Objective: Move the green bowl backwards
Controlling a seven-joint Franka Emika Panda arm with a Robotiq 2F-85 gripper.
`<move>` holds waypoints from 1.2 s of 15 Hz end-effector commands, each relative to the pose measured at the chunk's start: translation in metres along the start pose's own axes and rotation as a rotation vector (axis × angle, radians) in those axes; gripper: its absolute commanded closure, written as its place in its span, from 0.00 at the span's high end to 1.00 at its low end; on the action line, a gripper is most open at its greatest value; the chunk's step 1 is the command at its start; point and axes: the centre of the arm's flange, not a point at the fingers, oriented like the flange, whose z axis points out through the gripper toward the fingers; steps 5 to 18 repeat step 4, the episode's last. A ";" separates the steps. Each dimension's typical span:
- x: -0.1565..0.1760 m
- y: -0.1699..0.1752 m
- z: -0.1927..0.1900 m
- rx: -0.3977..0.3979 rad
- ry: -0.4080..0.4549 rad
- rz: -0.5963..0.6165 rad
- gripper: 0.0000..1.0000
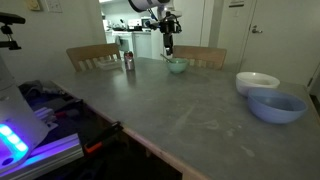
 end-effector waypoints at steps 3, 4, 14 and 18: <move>-0.028 0.063 -0.018 0.001 -0.066 -0.289 1.00; -0.031 0.070 -0.019 0.002 -0.071 -0.331 1.00; -0.031 0.070 -0.019 0.002 -0.071 -0.331 1.00; -0.031 0.070 -0.019 0.002 -0.071 -0.331 1.00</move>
